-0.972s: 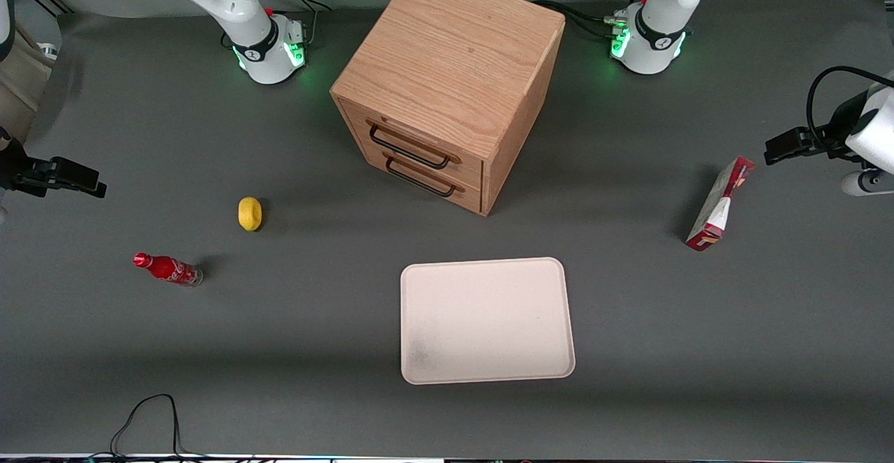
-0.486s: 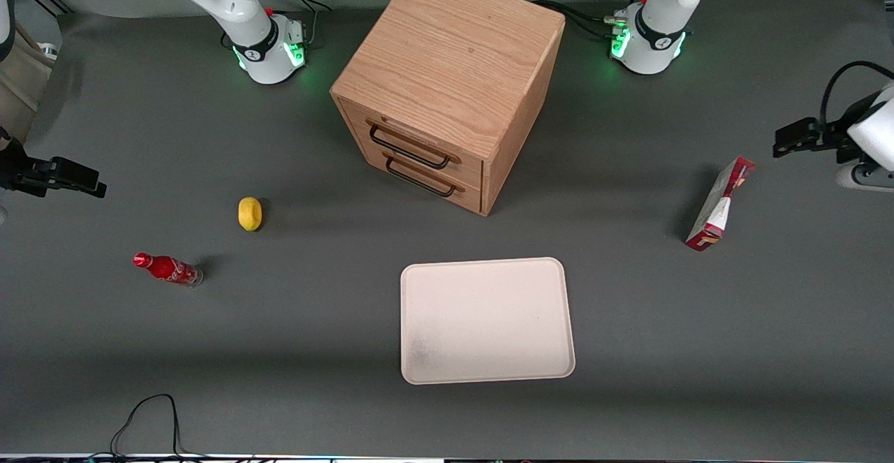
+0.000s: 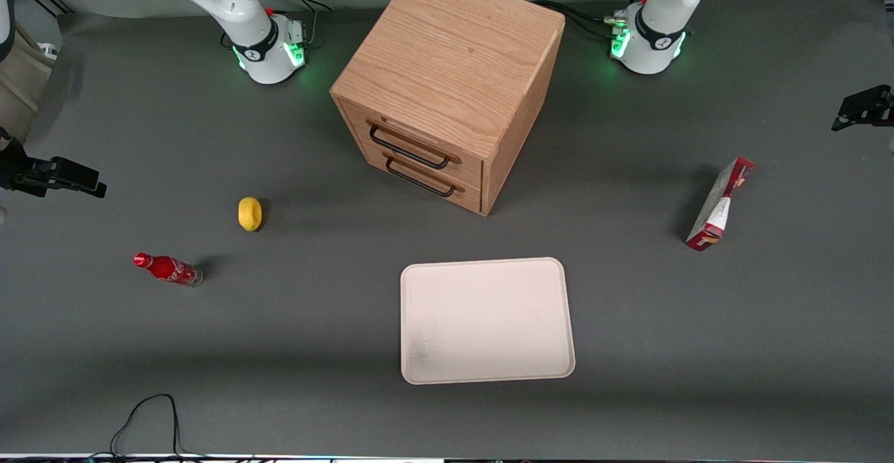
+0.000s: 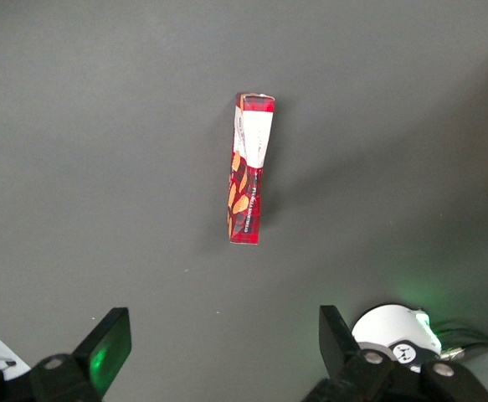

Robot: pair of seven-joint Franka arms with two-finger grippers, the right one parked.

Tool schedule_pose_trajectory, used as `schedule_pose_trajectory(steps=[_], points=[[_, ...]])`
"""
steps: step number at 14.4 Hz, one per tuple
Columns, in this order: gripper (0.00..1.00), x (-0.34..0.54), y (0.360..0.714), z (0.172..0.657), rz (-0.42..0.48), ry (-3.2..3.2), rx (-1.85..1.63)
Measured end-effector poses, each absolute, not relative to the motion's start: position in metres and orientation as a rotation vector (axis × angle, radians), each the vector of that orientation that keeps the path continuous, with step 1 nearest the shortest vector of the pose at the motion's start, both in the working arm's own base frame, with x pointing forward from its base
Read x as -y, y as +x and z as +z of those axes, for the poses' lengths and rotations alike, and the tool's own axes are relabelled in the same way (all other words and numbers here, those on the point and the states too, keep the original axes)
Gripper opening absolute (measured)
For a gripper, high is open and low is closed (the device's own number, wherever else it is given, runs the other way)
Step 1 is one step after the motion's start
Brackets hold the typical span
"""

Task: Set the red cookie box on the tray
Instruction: 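Lower the left gripper onto the red cookie box and grasp its end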

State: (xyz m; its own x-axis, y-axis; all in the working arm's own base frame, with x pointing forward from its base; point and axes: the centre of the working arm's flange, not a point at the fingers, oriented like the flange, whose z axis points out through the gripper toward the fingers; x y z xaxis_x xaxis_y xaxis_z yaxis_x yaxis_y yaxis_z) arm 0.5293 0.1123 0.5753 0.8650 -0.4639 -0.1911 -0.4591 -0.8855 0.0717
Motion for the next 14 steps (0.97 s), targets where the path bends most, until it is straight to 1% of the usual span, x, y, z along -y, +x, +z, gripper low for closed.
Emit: schedule_pose_trajectory(steps=[3, 5, 9, 12, 14], points=[[1.0, -0.11, 0.529, 0.562, -0.344, 2.99, 0.776], [0.98, -0.107, 0.532, 0.537, -0.33, 2.99, 0.8], [0.98, -0.098, 0.526, 0.446, -0.27, 2.996, 0.857], [0.98, -0.091, 0.508, 0.377, -0.201, 3.006, 0.892], [0.98, -0.084, 0.493, 0.342, -0.16, 3.01, 0.915]])
